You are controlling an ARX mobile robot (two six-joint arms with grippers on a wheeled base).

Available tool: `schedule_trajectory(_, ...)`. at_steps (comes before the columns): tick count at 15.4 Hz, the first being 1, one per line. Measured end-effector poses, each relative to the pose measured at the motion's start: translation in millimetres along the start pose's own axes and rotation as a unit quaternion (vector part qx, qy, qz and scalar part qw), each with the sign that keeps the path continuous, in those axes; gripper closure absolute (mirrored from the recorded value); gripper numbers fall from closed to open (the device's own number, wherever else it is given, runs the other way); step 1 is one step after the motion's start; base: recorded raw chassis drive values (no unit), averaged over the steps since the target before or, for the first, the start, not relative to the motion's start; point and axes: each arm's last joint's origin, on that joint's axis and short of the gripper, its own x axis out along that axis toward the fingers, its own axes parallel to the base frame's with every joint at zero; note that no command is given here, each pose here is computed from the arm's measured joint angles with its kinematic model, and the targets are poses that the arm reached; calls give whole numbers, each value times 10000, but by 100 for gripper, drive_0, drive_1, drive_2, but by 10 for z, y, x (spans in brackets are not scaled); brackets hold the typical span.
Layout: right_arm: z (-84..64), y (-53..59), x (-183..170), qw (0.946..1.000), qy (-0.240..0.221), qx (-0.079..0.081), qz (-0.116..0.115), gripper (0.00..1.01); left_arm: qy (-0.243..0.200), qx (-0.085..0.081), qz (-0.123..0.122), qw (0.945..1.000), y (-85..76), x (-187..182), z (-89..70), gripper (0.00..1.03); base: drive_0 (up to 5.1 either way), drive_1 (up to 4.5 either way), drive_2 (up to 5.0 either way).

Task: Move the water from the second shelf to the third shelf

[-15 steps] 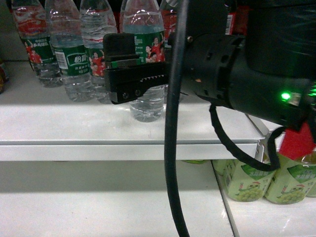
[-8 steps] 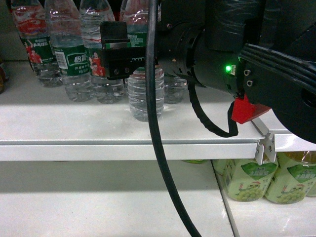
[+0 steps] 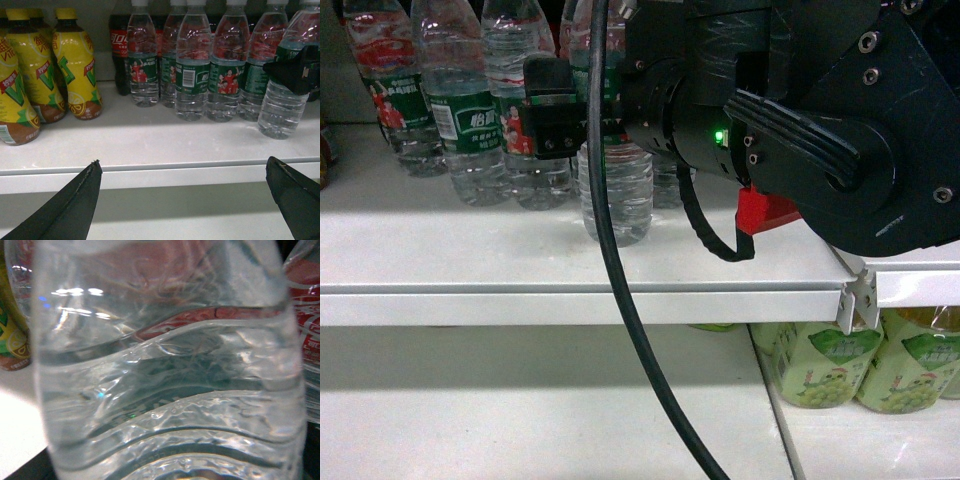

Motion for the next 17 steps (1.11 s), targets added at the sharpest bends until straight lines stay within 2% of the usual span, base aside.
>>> schedule_trajectory(2,2,-11,0,10000,-12,18,-73,19,0,0,0,10000,0,0,0,5,0,0,0)
schedule_trajectory(4,12,-11,0,9999,-65,23,-100,41,-2,0,2,10000,0,0,0,5,0,0,0)
schedule_trajectory(6,10,-12,-20,9999,-107,25,-98,54,-2,0,0,10000,0,0,0,5,0,0,0)
schedule_trajectory(11,3,-48,-333,9999,-61,21,-141,58,-2,0,0,10000,0,0,0,5,0,0,0)
schedule_trajectory(14,-11,-129,-672,9997,30,-44,-238,58,-2,0,2,10000,0,0,0,5,0,0,0)
schedule_trajectory(16,-17,-207,-916,9989,61,-131,-448,58,-2,0,0,10000,0,0,0,5,0,0,0)
schedule_trajectory(17,-15,-259,-1055,9978,23,-195,-635,58,-2,0,2,10000,0,0,0,5,0,0,0)
